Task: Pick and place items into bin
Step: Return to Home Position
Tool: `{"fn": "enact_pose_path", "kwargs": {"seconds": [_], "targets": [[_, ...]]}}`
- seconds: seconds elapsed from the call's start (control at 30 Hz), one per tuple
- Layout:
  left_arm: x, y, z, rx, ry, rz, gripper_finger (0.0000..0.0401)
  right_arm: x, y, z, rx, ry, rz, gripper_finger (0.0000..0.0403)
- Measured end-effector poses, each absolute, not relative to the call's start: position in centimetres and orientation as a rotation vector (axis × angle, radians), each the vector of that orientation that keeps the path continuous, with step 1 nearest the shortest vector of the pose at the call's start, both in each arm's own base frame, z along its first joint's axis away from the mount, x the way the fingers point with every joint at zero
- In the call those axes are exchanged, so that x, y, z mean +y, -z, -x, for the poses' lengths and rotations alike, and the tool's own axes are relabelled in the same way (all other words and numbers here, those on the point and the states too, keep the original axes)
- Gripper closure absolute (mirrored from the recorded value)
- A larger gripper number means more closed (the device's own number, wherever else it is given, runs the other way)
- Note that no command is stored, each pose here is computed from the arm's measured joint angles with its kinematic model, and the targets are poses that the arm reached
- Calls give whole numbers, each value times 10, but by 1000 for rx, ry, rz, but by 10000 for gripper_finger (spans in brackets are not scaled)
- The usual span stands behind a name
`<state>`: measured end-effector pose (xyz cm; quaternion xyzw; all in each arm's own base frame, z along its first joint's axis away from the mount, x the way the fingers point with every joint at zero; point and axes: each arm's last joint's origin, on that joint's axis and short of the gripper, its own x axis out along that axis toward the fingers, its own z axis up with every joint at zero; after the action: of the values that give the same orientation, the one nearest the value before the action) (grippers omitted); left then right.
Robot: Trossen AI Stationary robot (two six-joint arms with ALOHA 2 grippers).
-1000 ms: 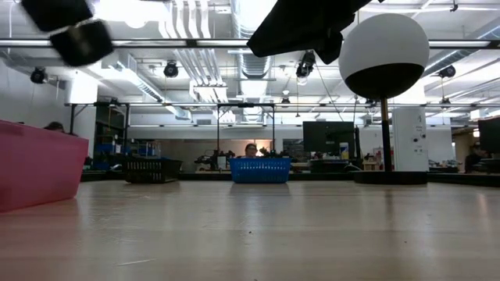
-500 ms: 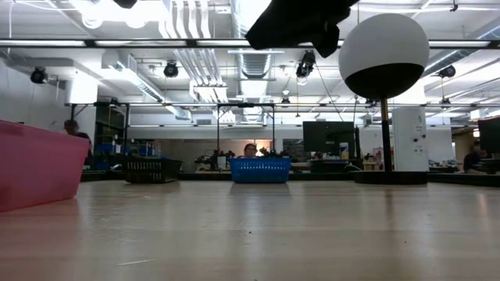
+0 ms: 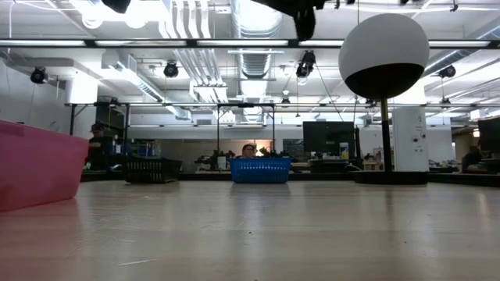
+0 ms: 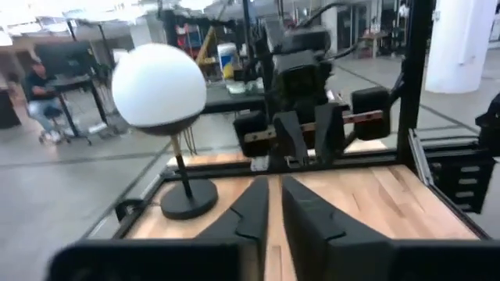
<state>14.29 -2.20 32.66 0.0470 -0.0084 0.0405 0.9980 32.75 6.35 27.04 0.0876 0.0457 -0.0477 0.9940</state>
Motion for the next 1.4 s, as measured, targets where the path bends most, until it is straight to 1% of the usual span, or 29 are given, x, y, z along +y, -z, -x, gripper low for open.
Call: {"fn": "enact_pose_path", "kwargs": {"seconds": [0.07, 0.17, 0.33, 0.43, 0.5, 0.57, 0.6, 0.63, 0.7, 0.83, 0.97, 1.13, 1.27, 1.4], "targets": [[-19, -323, -140, -41, -96, -102, 394, 43, -269, -326, 20, 37, -194, 365], [-13, -316, -133, -45, -125, -101, 396, 17, -262, -322, -6, 66, -194, 365], [-9, -305, -113, -65, -144, -98, 400, 6, -264, -303, -19, 96, -74, 365], [-4, -309, -84, -118, -156, -83, 400, 5, -268, -282, -42, 94, -56, 365], [-2, -305, -68, -117, -159, -77, 400, 4, -265, -263, -55, 102, -70, 365], [1, -306, -54, -162, -161, -43, 401, 4, -259, -244, -61, 100, -105, 365], [1, -300, -49, -141, -155, -41, 401, 4, -254, -234, -58, 96, -119, 365], [2, -294, -46, -122, -150, -48, 401, 4, -249, -225, -58, 92, -135, 365], [3, -293, -39, -149, -153, -81, 401, 3, -240, -206, -66, 93, -170, 365], [1, -286, -44, -48, -112, -169, 401, 2, -224, -174, -107, 91, -184, 365], [-1, -280, -53, 17, -78, -178, 401, 0, -214, -148, -179, 99, -196, 365], [-1, -274, -48, -27, -61, -131, 401, -1, -197, -125, -250, 136, -186, 365], [-3, -260, -58, -29, -54, -126, 401, -3, -188, -117, -202, 179, -186, 365], [-8, -240, -77, -58, 10, -98, 401, -3, -188, -113, -204, 190, -196, 365]]}}
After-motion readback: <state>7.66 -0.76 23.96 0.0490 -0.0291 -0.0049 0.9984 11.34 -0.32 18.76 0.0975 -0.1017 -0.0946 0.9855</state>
